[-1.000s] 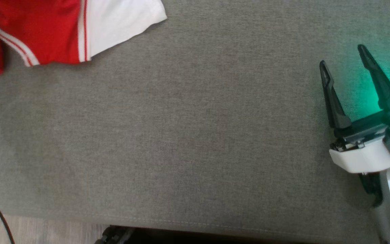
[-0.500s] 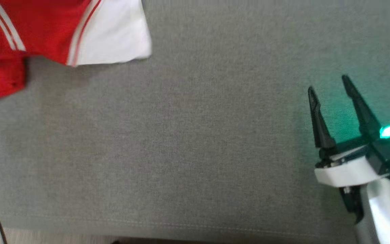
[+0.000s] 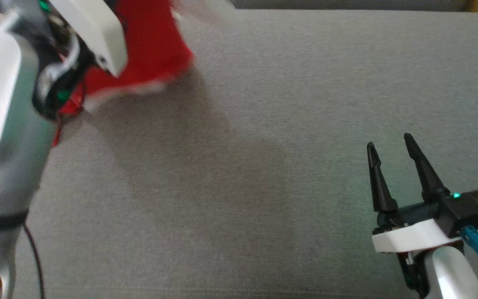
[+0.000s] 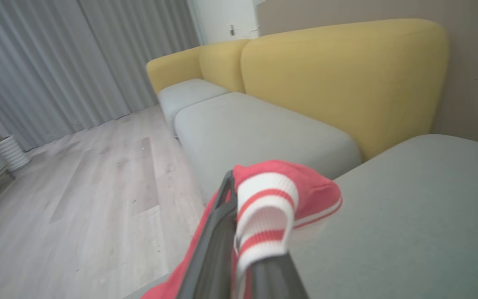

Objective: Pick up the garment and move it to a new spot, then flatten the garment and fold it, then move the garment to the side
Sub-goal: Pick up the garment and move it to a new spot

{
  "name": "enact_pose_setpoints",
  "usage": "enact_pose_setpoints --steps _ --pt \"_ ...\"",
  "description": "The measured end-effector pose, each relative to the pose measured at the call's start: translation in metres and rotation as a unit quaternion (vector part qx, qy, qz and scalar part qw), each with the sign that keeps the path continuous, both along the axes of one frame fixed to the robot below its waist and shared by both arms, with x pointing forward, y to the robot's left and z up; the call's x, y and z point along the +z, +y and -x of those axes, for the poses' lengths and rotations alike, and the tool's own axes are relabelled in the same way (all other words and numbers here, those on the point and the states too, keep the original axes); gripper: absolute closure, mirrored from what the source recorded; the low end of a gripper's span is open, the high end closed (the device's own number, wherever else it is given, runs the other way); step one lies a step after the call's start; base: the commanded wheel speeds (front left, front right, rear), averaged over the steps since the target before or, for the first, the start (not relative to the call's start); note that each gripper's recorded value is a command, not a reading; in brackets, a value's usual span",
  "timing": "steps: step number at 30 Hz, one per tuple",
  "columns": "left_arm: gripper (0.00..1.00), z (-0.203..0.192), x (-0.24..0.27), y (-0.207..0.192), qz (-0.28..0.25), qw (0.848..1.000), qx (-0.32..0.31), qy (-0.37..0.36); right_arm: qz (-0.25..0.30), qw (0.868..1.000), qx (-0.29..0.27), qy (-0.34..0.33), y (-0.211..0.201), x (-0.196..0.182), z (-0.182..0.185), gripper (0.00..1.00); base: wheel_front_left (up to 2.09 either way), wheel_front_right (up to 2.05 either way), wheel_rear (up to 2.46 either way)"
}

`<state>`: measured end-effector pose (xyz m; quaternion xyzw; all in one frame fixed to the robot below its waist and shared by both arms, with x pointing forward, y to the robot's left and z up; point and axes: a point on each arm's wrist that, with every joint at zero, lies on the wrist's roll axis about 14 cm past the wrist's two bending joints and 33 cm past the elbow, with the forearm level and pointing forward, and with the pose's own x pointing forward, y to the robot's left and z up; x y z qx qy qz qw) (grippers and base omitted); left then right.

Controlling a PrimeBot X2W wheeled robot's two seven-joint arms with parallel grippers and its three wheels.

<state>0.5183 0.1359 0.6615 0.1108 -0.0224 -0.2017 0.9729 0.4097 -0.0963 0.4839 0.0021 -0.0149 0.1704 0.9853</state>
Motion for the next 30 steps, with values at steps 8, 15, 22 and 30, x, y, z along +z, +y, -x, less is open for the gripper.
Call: enact_pose_setpoints --steps 8,15,22,30 --pt "1.00 0.076 -0.032 -0.141 0.067 0.976 -0.185 0.090 -0.014 0.999 -0.042 -0.014 -0.023 0.015 0.014 0.00 0.00 0.00 0.00" --pt "1.00 0.090 -0.090 -0.227 0.074 0.955 -0.236 0.163 -0.021 0.996 -0.085 -0.019 -0.049 0.020 0.015 0.00 0.00 0.00 0.00" --pt "1.00 0.054 -0.085 -0.266 0.127 0.959 -0.232 0.101 -0.029 0.991 -0.129 -0.014 -0.077 0.019 0.017 0.00 0.00 0.00 0.00" --pt "0.00 0.061 -0.091 -0.301 0.206 0.937 -0.260 0.107 -0.024 0.987 -0.158 0.001 -0.095 0.010 0.025 0.00 0.00 0.00 0.00"
